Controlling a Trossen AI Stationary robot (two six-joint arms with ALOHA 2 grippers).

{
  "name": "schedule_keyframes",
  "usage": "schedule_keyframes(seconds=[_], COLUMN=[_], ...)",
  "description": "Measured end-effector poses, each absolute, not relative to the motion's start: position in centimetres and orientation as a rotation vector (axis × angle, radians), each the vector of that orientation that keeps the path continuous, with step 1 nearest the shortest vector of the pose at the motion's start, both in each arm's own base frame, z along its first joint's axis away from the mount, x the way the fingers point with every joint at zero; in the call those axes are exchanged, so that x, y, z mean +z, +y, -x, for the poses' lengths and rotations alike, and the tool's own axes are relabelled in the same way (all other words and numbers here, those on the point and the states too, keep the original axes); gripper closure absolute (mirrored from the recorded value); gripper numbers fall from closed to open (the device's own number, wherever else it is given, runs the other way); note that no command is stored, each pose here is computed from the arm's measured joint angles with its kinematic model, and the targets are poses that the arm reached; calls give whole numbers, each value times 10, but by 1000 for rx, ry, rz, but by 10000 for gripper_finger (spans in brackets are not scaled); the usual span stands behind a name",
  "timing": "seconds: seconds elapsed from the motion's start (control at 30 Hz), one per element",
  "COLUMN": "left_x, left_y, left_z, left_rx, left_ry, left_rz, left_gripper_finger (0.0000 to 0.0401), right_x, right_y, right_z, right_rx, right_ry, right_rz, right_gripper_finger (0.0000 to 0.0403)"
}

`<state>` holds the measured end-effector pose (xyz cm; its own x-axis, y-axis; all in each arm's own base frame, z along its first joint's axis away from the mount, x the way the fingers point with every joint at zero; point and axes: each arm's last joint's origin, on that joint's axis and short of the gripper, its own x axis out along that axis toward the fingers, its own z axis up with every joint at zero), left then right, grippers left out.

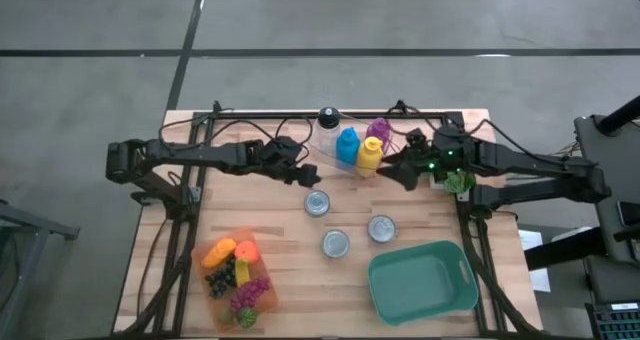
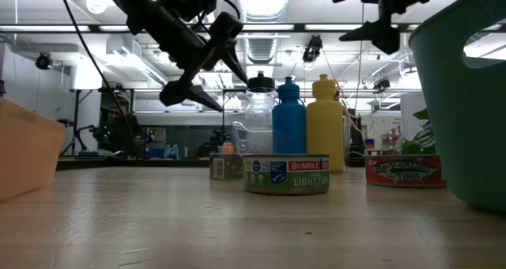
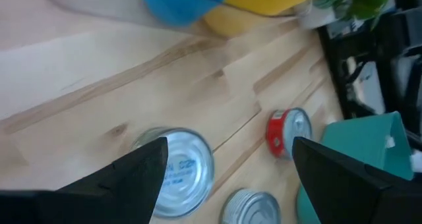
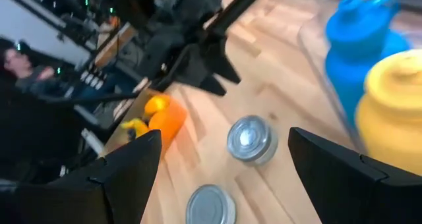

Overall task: Pick & Place Food Item
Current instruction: Put the top green tuna can into the green bin

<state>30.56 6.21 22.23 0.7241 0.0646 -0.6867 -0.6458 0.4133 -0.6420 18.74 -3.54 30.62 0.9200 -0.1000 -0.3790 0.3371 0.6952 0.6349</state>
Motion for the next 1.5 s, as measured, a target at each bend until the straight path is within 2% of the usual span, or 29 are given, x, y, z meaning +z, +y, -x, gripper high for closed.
schedule_keyframes(seconds=[0.27,0.63,1.23,1.5], left_x=[221,219,201,199], left_y=[60,54,39,37], left_z=[-305,-304,-313,-312], left_rx=[470,464,451,452], left_ry=[666,693,772,796], left_rz=[1059,1053,1035,1018], left_gripper_finger=[74,85,204,288], right_x=[289,271,226,223], right_y=[-36,-30,-31,-33], right_z=[-212,-242,-273,-284], right_rx=[-179,-132,-204,-178], right_ry=[432,462,629,564], right_rz=[-805,-793,-853,-848], right_gripper_finger=[74,74,74,74])
